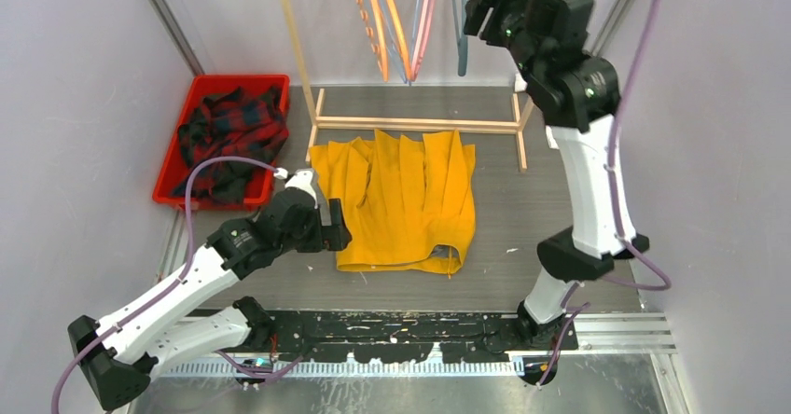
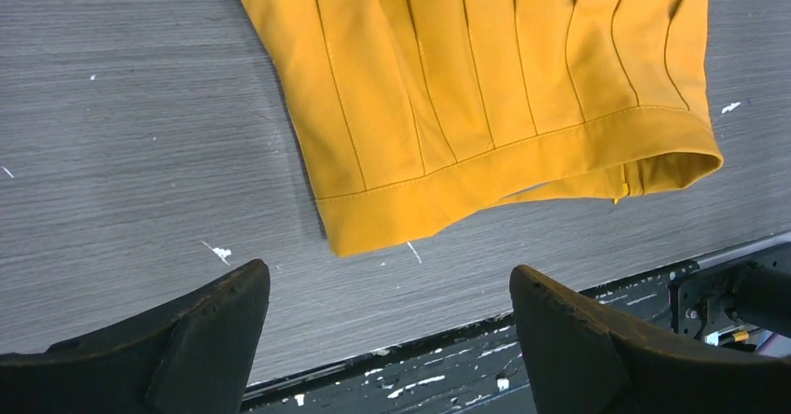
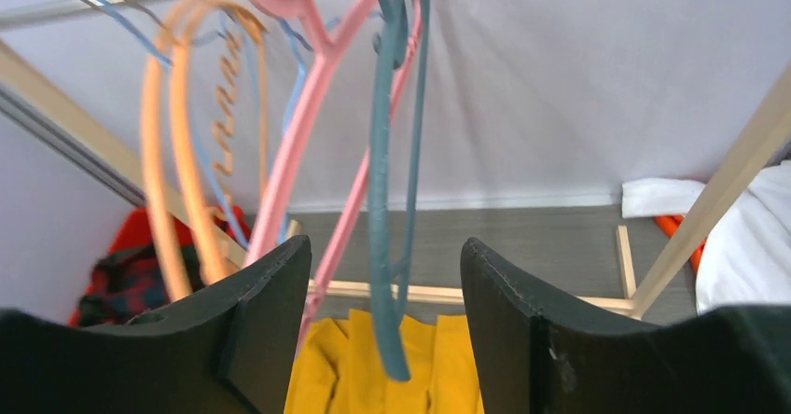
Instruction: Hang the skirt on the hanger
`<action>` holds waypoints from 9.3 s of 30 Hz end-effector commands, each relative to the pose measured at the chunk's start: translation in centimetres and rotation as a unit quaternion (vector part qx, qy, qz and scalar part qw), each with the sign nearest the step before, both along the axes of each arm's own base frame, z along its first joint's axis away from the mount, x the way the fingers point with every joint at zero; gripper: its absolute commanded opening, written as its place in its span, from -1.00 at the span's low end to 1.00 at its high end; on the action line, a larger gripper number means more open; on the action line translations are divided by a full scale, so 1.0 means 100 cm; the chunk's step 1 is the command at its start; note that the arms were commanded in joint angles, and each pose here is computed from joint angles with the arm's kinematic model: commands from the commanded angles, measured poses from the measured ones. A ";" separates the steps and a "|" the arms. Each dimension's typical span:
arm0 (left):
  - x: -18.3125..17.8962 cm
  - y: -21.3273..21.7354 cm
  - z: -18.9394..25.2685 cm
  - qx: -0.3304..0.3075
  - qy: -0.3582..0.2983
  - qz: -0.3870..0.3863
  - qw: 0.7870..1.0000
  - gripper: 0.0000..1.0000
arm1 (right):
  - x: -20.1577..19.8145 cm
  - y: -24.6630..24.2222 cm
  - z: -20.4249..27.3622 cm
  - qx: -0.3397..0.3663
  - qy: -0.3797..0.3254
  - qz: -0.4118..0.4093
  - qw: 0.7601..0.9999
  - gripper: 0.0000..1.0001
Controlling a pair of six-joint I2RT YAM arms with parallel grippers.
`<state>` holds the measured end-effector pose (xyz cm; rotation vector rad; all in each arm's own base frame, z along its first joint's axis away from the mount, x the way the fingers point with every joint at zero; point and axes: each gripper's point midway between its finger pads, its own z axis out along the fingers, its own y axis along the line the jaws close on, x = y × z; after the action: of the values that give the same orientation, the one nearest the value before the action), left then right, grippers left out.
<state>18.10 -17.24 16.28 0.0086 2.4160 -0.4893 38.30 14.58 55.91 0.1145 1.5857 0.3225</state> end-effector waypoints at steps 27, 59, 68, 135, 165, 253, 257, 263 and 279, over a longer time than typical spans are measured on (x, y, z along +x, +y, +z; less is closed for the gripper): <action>-0.005 -0.009 -0.008 -0.014 0.002 -0.032 0.999 0.99 | 0.117 -0.009 -0.052 0.001 0.018 0.018 1.000 -0.98; -0.004 -0.013 -0.007 -0.028 0.001 -0.031 0.999 0.99 | -0.014 0.088 -0.001 0.050 -0.012 0.174 0.983 0.10; -0.004 -0.012 -0.003 -0.023 -0.002 -0.030 0.999 0.99 | 0.027 0.094 0.006 0.046 -0.031 0.130 0.990 0.12; -0.003 -0.009 -0.003 -0.011 -0.001 -0.032 0.999 0.99 | 0.097 0.021 -0.048 0.001 0.017 0.005 1.000 -0.90; 0.009 -0.007 -0.029 0.033 0.018 -0.022 0.999 0.99 | -0.061 -0.019 -0.082 -0.011 0.064 0.062 0.996 -0.98; 0.085 -0.118 -0.011 0.142 0.068 -0.175 0.972 -1.00 | -0.275 -0.006 -0.289 0.118 0.297 0.281 0.905 -0.97; 0.081 -0.125 -0.006 0.125 0.074 -0.191 0.971 -1.00 | -0.266 0.007 -0.288 0.146 0.290 0.305 0.895 -0.97; 0.084 -0.135 0.020 0.098 0.057 -0.199 0.973 -1.00 | -0.265 0.007 -0.306 0.135 0.316 0.303 0.889 -0.97; 0.036 -0.191 0.124 -0.066 0.034 -0.287 0.955 -1.00 | -0.199 0.025 -0.297 0.176 0.178 0.286 0.925 -0.97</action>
<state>25.20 -33.95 20.94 0.5925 2.5745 -0.6427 14.86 16.23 21.68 0.0062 2.1519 1.1030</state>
